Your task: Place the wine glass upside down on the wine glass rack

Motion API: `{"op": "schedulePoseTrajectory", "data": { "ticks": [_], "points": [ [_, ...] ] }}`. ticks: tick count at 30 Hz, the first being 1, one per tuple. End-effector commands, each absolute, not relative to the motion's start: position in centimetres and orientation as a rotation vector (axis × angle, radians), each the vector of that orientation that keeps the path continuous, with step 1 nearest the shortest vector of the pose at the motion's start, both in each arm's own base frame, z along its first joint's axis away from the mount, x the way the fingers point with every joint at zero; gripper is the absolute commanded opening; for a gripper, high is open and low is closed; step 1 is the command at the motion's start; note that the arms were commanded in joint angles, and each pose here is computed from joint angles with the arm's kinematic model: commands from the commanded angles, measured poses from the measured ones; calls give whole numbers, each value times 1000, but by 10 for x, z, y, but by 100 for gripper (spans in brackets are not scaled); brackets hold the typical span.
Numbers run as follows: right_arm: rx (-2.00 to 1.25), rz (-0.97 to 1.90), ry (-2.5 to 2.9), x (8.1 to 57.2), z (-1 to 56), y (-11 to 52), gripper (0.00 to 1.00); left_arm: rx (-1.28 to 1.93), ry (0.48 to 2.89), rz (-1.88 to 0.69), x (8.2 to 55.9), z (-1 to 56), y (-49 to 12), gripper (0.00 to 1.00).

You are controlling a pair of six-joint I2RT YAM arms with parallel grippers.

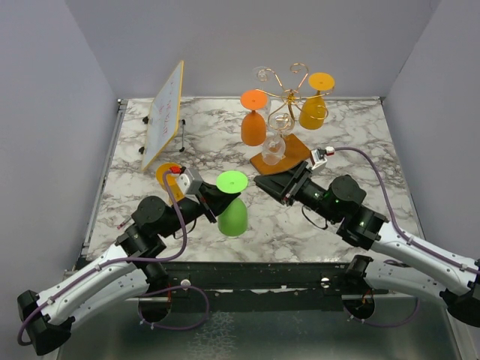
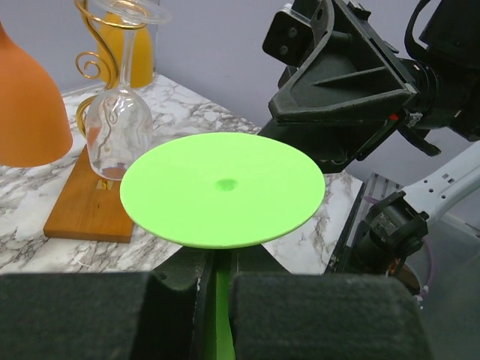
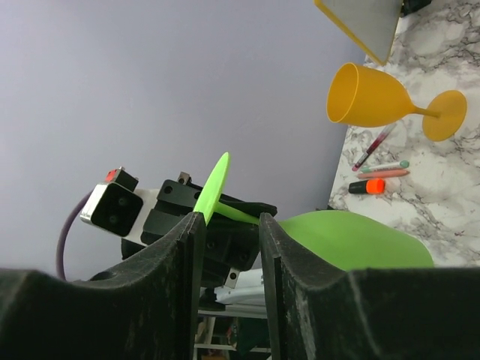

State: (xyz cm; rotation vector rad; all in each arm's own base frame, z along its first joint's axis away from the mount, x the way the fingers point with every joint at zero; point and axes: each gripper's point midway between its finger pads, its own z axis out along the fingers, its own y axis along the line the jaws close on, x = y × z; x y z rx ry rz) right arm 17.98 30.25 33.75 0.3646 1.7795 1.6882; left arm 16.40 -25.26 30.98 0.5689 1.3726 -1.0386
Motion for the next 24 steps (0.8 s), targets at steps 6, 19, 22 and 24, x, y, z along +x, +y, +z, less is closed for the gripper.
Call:
{"op": "schedulePoseTrajectory", "data": {
  "ticks": [6,19,22,24],
  "points": [
    [179,1810,1782,166,352,331,48,571,1367,-1036,164,312,-253,0],
    [158,1875,1738,162,361,335,55,584,1363,-1046,162,312,-255,0],
    [147,1879,1730,162,364,336,57,591,1369,-1047,163,310,-257,0],
    [142,1883,1729,161,364,337,54,590,1368,-1046,163,310,-257,0]
  ]
}}
